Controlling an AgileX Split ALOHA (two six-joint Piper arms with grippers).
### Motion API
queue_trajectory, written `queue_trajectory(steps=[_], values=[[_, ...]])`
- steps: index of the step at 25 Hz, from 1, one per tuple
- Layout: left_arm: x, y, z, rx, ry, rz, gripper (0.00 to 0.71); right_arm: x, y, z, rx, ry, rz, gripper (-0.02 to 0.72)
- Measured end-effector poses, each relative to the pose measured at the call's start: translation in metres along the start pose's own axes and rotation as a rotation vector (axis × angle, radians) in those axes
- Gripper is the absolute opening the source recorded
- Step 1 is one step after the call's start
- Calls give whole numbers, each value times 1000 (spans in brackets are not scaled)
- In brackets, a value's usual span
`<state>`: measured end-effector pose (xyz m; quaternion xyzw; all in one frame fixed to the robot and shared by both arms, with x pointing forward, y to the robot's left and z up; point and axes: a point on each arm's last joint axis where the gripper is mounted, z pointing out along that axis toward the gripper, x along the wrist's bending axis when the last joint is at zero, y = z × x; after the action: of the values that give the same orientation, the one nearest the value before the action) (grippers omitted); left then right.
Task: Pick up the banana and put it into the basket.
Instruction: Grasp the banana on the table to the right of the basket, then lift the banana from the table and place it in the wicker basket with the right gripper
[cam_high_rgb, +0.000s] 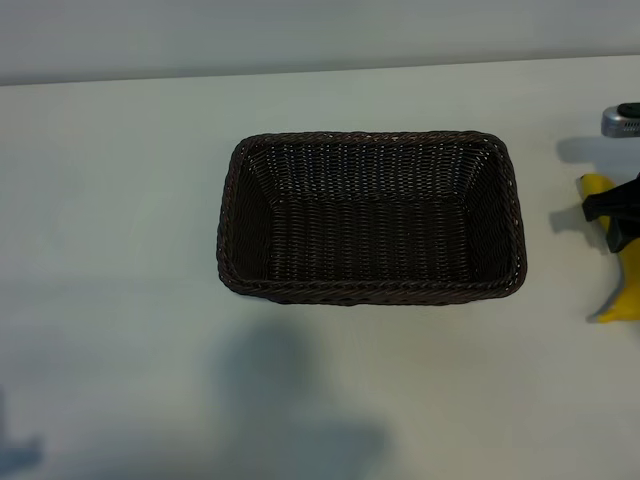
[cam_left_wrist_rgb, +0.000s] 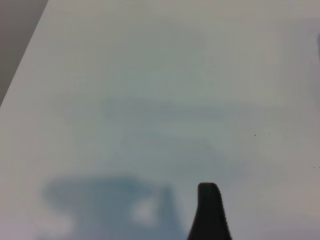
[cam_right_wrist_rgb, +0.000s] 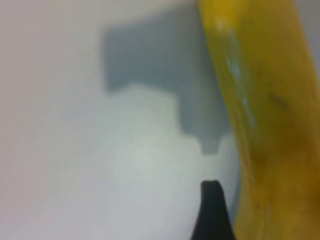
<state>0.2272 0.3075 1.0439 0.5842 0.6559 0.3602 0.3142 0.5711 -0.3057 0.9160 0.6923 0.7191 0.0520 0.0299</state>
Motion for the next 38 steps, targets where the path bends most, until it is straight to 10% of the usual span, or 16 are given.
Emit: queue_trajectory(steps=[19,38], values=[[0,0,0,0,0,-3,560,-3,4,10,30,-26,-6,427],[0,0,0,0,0,-2,560,15,31,-116,-50,17,-18,427]])
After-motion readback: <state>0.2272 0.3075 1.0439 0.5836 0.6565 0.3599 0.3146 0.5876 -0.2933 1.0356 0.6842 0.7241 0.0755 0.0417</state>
